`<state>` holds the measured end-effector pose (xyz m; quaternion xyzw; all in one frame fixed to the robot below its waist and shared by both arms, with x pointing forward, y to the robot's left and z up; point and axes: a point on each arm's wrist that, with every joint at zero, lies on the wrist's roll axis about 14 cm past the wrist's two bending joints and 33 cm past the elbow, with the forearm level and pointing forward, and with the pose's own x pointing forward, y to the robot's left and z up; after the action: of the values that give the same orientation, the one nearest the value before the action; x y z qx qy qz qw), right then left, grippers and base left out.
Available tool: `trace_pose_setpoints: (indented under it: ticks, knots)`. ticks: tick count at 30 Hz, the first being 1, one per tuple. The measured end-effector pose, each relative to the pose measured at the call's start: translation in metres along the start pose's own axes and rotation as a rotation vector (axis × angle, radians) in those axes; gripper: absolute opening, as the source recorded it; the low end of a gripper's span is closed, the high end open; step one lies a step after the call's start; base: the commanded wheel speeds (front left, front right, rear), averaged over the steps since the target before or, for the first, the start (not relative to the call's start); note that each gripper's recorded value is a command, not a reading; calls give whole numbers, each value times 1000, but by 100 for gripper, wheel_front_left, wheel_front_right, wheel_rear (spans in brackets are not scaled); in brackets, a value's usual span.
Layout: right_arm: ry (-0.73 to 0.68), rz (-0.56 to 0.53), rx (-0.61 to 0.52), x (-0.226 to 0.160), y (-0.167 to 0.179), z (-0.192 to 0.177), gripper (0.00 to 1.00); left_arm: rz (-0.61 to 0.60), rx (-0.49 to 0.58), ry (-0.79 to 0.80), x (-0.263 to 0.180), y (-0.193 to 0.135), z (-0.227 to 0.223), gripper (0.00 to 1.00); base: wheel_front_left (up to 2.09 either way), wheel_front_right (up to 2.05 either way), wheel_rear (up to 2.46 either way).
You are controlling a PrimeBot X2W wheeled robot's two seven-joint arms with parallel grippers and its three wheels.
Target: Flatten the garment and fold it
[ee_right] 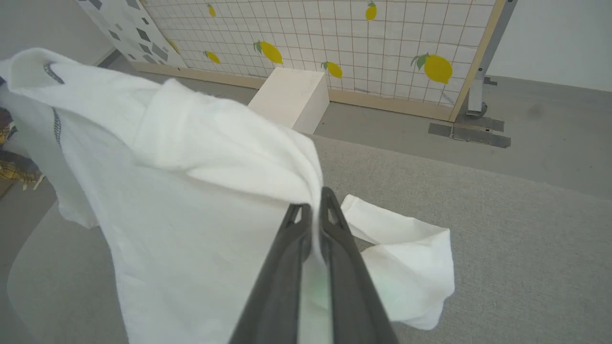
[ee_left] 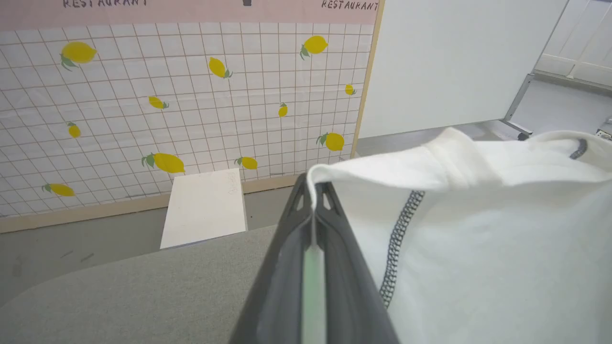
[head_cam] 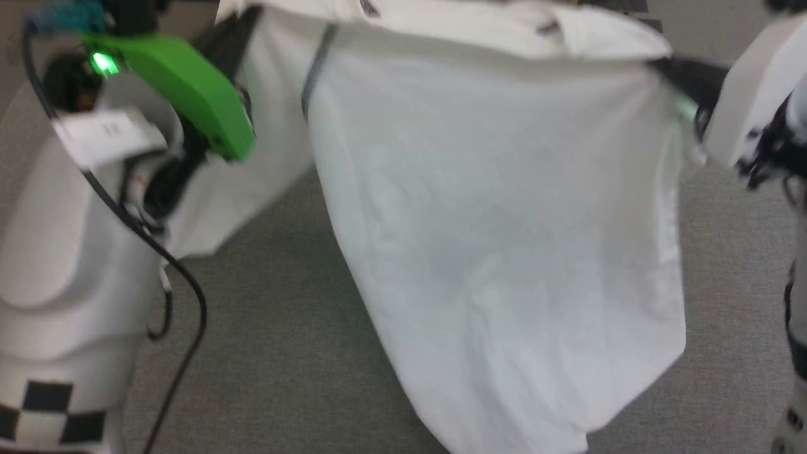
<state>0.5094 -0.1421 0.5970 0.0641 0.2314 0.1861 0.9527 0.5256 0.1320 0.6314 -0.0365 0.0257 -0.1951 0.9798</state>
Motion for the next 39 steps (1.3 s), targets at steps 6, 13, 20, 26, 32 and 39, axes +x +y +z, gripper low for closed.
trace_pose_setpoints:
  ticks: [6,13,20,26,32,39]
  knots:
    - [-135,26,-13,-20,14,78,0,3,109,-180,8,2,98,0,0,0,0]
    - [-229,87,-39,-52,42,128,0,10,196,-374,-14,-8,183,0,0,0,0]
    - [-265,148,-26,-77,63,150,0,53,233,-393,-31,-4,212,0,0,0,0]
    - [-287,94,-4,-68,55,168,0,133,235,-316,-14,24,200,0,0,0,0]
    - [-348,6,16,-39,36,196,0,207,246,-268,22,54,186,0,0,0,0]
    - [-532,-85,-30,-1,15,238,0,260,267,-388,60,75,198,0,0,0,0]
